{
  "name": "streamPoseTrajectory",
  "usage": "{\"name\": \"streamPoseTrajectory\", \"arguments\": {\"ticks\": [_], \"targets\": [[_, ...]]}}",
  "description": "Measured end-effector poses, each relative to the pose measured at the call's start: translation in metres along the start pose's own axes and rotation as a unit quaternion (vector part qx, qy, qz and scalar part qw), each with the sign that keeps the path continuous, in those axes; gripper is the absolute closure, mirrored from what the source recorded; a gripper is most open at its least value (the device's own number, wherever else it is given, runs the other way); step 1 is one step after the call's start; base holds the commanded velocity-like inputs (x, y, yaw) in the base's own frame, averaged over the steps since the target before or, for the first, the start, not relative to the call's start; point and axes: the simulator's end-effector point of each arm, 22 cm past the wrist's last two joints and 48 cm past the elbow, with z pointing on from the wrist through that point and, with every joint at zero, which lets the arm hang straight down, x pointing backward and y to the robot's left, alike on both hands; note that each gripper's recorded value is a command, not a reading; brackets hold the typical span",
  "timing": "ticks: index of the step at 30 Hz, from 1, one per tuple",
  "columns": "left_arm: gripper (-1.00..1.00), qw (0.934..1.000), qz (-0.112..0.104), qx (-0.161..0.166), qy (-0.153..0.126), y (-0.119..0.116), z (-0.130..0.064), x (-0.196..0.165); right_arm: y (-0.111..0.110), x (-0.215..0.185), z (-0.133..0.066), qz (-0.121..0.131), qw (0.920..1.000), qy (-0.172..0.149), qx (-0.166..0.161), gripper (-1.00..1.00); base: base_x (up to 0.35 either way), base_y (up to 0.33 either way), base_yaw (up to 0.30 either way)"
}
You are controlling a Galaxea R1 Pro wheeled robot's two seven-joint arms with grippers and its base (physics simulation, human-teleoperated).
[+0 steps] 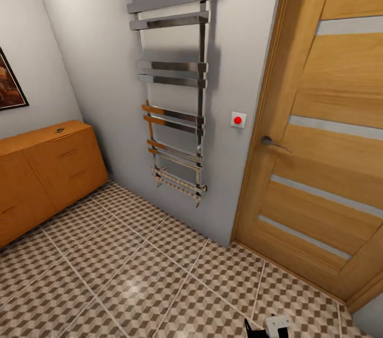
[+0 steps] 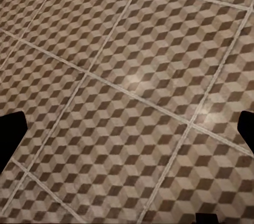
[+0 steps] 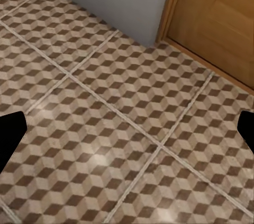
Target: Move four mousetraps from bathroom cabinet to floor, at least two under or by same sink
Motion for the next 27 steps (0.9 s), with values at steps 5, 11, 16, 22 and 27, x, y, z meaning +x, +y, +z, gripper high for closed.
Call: {"name": "streamPoseTrajectory", "arguments": {"ticks": [5, 11, 16, 22, 27], "targets": [[-1.0, 1.0, 0.0, 0.0, 0.0, 0.0, 0.0001, -0.0002, -0.0006, -0.0003, 0.0001, 0.0, 1.0, 0.0, 0.0, -1.0, 0.0, 0.0, 0.282], [-1.0, 1.0, 0.0, 0.0, 0.0, -0.0001, 0.0001, -0.0001, -0.0006, 0.0, 0.0, 0.0, 1.0, 0.0, 0.0, -1.0, 0.0, 0.0, 0.282], [-1.0, 1.0, 0.0, 0.0, 0.0, 0.0, 0.0, 0.0, -0.0006, -0.0001, 0.0, 0.0, 1.0, 0.0, 0.0, -1.0, 0.0, 0.0, 0.282], [-1.0, 1.0, 0.0, 0.0, 0.0, -0.0001, 0.0, 0.0, -0.0006, -0.0001, 0.0, 0.0, 1.0, 0.0, 0.0, -1.0, 0.0, 0.0, 0.282], [-1.0, 1.0, 0.0, 0.0, 0.0, -0.0001, 0.0, 0.0, -0.0006, 0.0002, -0.0001, 0.0, 1.0, 0.0, 0.0, -1.0, 0.0, 0.0, 0.282]]}}
